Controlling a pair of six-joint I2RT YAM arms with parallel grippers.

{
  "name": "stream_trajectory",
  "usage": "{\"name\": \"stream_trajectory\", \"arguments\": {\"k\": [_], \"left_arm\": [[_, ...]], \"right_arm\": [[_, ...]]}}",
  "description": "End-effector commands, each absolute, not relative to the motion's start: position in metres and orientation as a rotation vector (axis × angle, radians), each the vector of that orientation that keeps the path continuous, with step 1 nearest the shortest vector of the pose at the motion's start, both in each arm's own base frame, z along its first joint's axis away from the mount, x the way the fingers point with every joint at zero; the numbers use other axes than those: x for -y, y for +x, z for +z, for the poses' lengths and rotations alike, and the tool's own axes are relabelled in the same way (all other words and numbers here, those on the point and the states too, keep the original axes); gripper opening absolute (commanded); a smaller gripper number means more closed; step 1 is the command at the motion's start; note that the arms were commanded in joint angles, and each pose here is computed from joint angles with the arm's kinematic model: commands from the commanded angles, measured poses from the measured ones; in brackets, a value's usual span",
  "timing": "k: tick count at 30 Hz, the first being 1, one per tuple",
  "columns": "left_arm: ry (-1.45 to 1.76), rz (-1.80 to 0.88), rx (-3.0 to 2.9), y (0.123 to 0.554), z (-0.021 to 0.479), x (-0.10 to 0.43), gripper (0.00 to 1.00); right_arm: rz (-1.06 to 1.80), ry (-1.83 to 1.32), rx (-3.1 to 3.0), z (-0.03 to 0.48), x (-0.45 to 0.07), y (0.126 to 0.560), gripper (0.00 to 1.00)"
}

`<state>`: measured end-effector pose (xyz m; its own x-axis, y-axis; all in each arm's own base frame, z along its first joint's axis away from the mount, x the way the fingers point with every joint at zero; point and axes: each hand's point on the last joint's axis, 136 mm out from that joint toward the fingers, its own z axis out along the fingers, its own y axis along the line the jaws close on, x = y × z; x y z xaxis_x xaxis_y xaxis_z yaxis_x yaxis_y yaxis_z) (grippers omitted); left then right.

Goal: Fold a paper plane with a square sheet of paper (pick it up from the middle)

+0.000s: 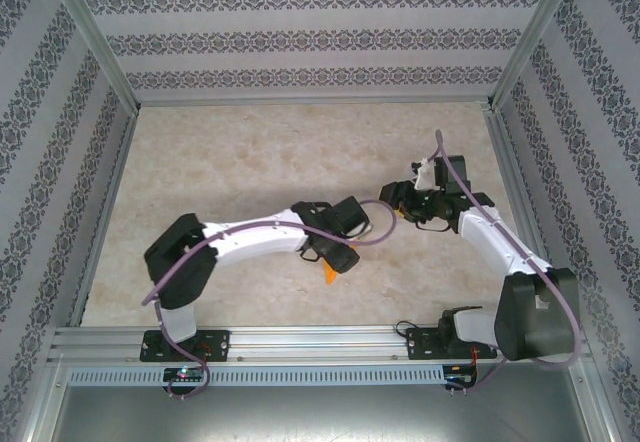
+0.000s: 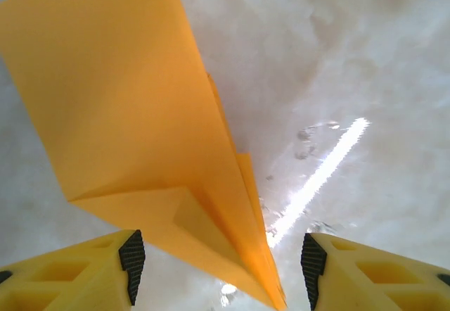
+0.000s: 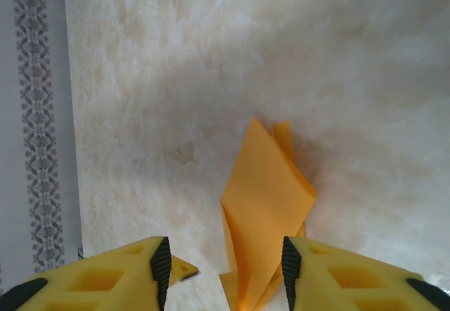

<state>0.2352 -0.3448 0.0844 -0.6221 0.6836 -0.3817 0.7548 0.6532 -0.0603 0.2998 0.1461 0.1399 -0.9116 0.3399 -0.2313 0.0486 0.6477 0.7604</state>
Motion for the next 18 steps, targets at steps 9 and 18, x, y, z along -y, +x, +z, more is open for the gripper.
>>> {"name": "stream_trajectory", "arguments": {"k": [9,18], "left_arm": [[0.440,-0.699,-2.622,0.284,0.129,0.259,0.62],[0.160,-0.843,-2.626,0.305,0.105,0.234,0.59]], "right_arm": [[1.109,0.222,-2.545,0.141,-0.220,0.264,0.29],[0.969,0.051,-2.715,0.101,-0.278,0.246,0.21]]}}
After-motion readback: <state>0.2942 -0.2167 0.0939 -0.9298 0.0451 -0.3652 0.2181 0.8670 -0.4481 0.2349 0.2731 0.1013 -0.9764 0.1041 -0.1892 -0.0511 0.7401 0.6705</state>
